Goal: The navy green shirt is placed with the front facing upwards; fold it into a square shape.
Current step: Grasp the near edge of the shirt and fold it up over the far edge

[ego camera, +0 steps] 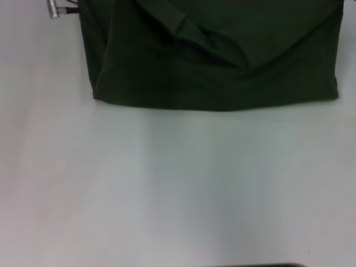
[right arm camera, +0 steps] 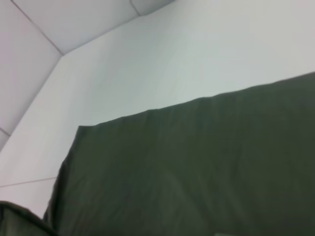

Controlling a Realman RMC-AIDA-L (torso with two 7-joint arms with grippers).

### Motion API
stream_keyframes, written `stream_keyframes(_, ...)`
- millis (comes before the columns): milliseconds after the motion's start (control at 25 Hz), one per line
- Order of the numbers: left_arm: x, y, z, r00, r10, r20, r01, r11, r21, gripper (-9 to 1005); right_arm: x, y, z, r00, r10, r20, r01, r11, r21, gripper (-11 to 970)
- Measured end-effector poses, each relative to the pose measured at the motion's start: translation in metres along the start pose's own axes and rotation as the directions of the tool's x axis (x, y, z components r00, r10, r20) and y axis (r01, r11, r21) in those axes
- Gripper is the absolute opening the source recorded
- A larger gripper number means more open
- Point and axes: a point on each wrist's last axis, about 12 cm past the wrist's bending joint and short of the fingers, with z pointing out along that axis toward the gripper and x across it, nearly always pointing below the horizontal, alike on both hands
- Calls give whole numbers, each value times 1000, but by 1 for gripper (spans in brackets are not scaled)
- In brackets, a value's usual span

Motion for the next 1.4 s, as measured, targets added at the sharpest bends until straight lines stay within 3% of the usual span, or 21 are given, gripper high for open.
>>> stream_keyframes(800,-7,-3,5,997,-36,63,39,998,-44,108,-30,21,31,984,-174,26,170,979,116,50)
stream_keyframes(1400,-14,-6,5,994,-32,108,38,998,-52,141,-44,31,39,974,-224,25,218,965,148,50)
